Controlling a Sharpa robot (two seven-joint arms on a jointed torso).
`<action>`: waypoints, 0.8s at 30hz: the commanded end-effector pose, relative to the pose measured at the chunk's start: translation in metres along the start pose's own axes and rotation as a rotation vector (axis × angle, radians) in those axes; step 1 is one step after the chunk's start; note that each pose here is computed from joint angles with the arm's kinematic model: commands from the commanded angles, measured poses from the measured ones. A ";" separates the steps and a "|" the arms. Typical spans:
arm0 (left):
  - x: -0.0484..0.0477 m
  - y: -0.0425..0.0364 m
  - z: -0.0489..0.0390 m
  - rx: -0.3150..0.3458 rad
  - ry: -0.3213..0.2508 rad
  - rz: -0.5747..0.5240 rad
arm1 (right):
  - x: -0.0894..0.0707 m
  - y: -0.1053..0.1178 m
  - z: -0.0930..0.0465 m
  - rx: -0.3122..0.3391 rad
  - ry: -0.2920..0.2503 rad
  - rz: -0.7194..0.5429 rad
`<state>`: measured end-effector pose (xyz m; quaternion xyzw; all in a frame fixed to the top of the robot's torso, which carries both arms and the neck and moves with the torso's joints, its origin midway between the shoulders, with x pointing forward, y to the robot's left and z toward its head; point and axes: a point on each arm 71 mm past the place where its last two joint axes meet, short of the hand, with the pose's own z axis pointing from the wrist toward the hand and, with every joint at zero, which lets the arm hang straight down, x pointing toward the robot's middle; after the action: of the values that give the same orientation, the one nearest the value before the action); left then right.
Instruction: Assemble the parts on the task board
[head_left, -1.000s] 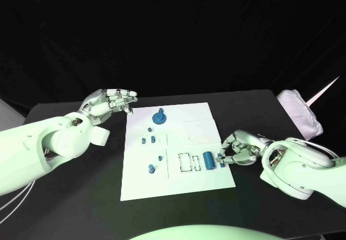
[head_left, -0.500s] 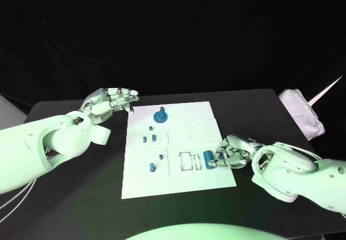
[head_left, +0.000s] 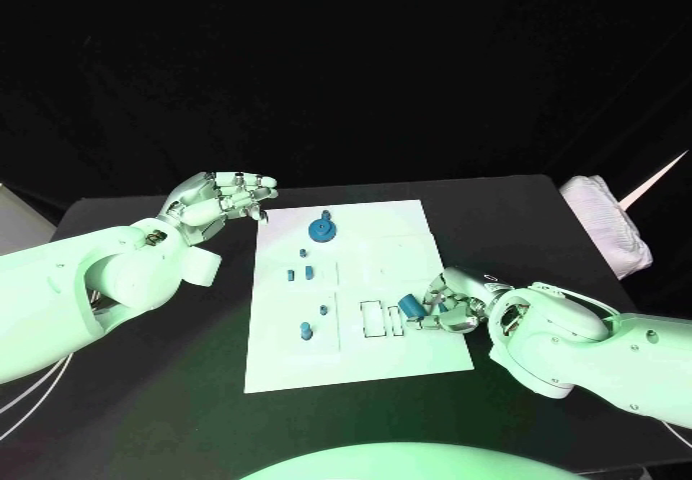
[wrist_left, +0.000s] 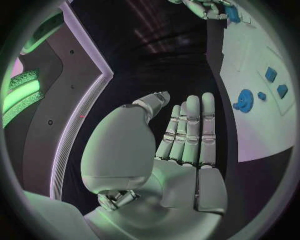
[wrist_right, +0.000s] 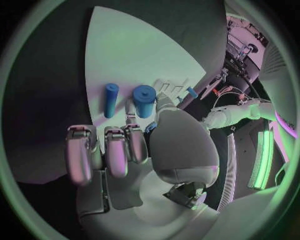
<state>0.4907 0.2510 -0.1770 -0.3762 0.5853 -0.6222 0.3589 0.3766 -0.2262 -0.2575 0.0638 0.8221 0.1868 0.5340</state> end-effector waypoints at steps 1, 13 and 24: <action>0.0025 -0.0008 -0.0002 0.003 0.020 -0.013 | 0.008 -0.003 0.003 0.036 0.026 -0.035; 0.0019 -0.0010 -0.0011 0.001 0.020 -0.013 | 0.012 0.002 0.004 0.032 0.010 0.005; 0.0012 -0.0008 -0.0010 0.000 0.018 -0.012 | -0.002 0.010 -0.005 0.007 -0.069 0.131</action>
<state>0.4898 0.2525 -0.1771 -0.3771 0.5870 -0.6210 0.3573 0.3715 -0.2190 -0.2544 0.0997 0.8080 0.2031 0.5440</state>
